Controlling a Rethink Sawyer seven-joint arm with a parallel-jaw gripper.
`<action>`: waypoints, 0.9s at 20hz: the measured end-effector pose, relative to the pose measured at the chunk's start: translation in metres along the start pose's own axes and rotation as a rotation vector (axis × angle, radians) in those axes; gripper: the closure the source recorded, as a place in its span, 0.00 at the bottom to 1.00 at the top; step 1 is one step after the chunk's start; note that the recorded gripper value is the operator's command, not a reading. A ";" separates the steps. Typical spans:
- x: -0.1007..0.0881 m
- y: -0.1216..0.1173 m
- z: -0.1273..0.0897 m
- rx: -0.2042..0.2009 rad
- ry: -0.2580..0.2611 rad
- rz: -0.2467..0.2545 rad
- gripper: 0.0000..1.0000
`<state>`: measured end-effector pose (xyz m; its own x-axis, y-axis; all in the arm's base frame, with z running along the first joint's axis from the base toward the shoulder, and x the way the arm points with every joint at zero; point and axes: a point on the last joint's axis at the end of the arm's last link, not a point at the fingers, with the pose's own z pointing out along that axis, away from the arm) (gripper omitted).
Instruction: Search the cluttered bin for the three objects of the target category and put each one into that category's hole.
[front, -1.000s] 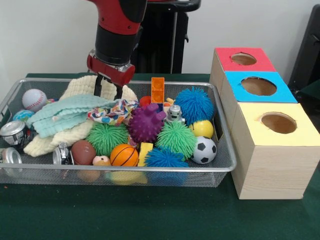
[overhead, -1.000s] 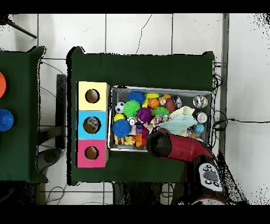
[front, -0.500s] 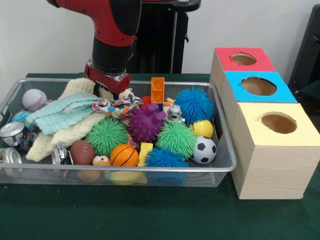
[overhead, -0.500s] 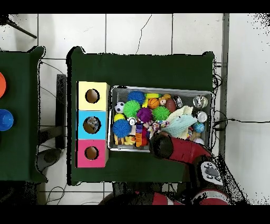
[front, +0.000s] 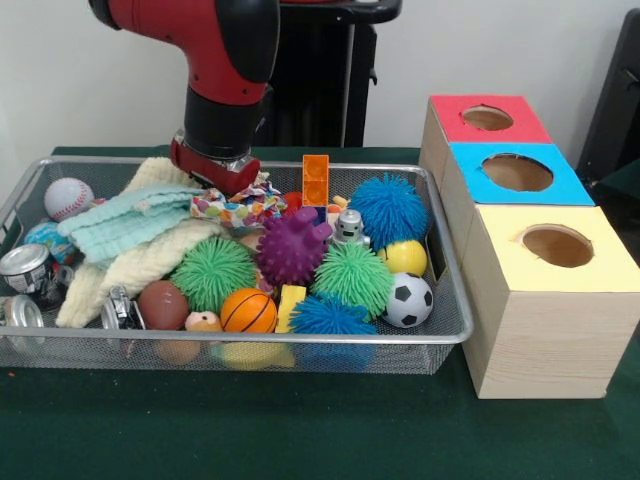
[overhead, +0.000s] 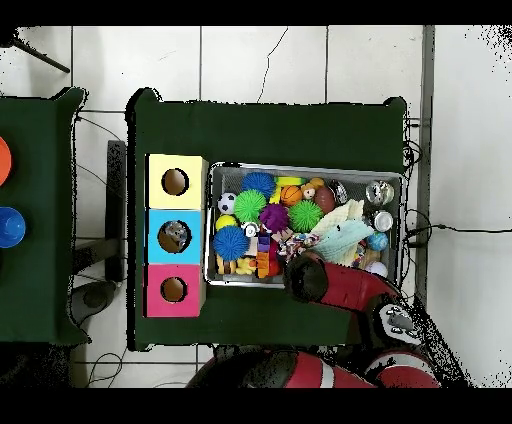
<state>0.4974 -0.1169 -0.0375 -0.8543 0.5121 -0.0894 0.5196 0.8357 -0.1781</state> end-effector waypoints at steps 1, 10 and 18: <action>0.000 0.000 0.000 0.000 0.000 0.000 1.00; -0.013 0.017 -0.027 -0.009 -0.057 -0.029 1.00; -0.045 0.033 -0.100 -0.011 -0.113 -0.038 1.00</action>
<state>0.5549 -0.0924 0.0584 -0.8695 0.4546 -0.1931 0.4861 0.8567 -0.1723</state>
